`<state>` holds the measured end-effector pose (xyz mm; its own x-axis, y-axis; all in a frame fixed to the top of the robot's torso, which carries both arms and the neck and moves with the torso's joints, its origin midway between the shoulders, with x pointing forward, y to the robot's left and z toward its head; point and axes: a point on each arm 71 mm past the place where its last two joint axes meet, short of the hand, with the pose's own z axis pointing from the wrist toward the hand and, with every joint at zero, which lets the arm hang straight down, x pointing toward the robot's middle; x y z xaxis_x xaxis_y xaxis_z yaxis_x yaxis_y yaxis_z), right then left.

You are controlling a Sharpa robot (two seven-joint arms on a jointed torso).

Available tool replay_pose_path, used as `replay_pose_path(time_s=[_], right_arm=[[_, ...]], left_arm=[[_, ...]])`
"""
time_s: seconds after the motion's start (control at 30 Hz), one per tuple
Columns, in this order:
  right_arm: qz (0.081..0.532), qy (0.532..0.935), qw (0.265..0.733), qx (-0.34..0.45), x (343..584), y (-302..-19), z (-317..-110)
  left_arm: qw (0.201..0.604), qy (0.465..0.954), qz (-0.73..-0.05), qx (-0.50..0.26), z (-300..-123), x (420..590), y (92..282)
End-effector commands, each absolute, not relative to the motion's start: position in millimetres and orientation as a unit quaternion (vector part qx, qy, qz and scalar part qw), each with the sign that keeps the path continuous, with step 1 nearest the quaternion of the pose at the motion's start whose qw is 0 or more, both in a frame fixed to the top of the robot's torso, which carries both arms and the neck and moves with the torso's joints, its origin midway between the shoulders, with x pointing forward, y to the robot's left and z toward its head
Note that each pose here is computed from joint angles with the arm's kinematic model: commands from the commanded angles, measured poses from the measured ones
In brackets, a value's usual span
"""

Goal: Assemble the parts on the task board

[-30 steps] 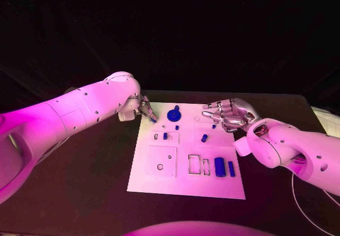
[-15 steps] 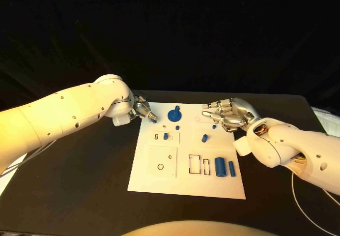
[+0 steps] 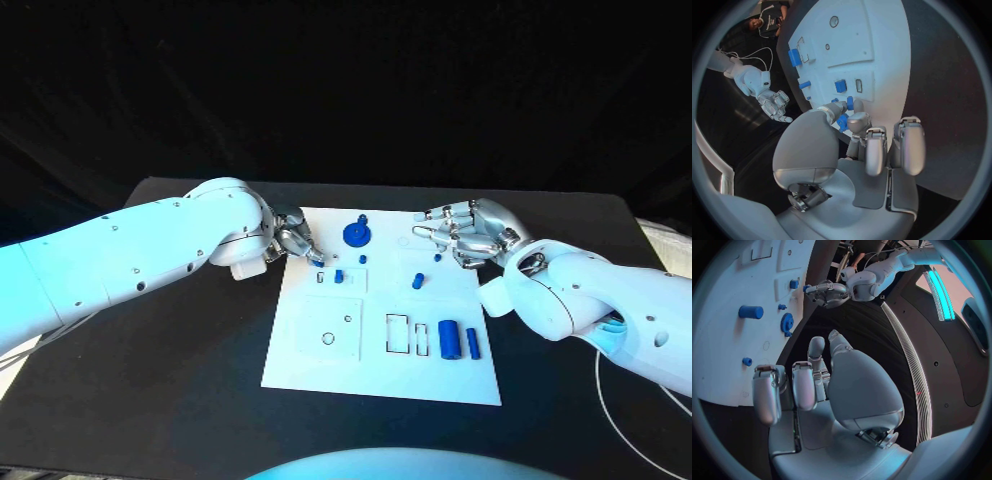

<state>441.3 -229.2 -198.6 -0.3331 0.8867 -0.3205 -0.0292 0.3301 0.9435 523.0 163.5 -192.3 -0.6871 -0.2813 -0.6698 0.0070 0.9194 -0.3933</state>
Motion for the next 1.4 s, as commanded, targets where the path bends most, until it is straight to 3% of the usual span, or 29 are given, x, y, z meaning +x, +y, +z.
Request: replay_pose_path(time_s=[0.03,1.4], right_arm=[[0.485,0.664,0.473,0.318,440,-227,-199],[0.487,0.665,0.47,0.316,439,-226,-200]], left_arm=[[0.402,0.895,-0.185,-0.056,-192.9,521.5,161.0],[0.364,0.92,-0.145,-0.012,-209.5,514.2,154.7]])
